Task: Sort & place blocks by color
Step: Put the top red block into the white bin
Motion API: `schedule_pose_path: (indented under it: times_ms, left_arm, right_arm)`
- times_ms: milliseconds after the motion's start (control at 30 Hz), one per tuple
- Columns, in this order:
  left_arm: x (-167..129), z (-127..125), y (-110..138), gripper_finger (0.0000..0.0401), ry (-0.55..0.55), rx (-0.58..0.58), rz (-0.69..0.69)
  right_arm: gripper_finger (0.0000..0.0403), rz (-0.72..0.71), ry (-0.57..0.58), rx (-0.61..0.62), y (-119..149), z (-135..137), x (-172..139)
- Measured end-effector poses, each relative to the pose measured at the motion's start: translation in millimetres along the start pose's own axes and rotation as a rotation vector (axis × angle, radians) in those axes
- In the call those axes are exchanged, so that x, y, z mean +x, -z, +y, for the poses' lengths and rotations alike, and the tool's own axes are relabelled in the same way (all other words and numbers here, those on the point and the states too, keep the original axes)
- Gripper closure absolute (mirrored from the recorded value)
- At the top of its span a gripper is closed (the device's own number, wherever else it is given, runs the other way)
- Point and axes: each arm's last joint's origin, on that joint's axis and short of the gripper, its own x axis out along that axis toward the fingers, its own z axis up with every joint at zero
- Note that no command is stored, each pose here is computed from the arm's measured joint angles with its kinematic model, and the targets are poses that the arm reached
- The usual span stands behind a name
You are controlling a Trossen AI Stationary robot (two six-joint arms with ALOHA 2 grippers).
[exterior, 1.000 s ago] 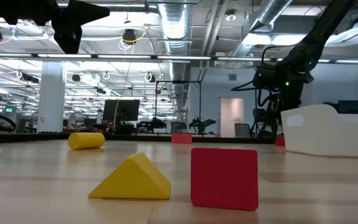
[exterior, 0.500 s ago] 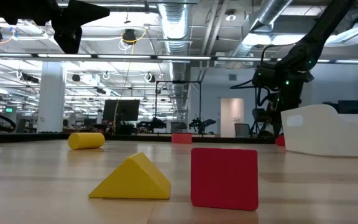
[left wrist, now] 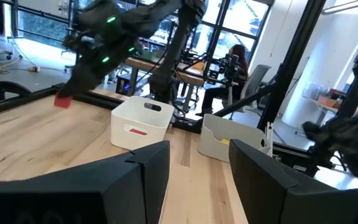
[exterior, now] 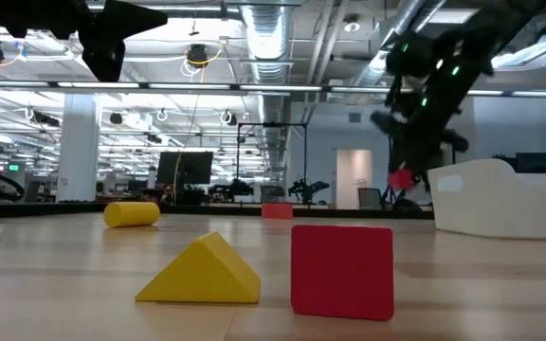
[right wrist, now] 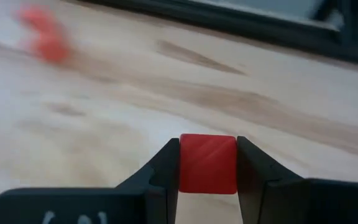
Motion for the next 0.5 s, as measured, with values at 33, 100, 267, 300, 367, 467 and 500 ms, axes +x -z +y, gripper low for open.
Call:
schedule_pose_path:
  times_ms: [33, 100, 267, 300, 367, 467, 500]
  left_arm:
    - [0, 0, 0, 0.0249, 0.000, 0.000, 0.000]
    - [0, 0, 0, 0.0249, 0.000, 0.000, 0.000]
    - [0, 0, 0, 0.0249, -0.001, 0.009, 0.001]
    - [0, 0, 0, 0.0249, -0.001, 0.009, 0.001]
    - [0, 0, 0, 0.0249, -0.002, 0.010, 0.001]
    - [0, 0, 0, 0.0249, -0.003, 0.010, 0.001]
    - [0, 0, 0, 0.0249, -0.006, 0.011, 0.000]
  right_arm:
    - [0.0286, -0.011, -0.034, -0.014, 1, 3, -11]
    - [0.0287, -0.028, -0.109, -0.045, 5, 7, -34]
    - [0.0288, 0.015, -0.307, -0.197, 32, 14, -90]
    - [0.0288, 0.037, -0.341, -0.227, 39, 15, -99]
    - [0.0288, 0.077, -0.401, -0.260, 53, 16, -115]
    - [0.0288, 0.126, -0.431, -0.258, 72, 15, -131]
    - [0.0288, 0.131, -0.422, -0.250, 77, 14, -135]
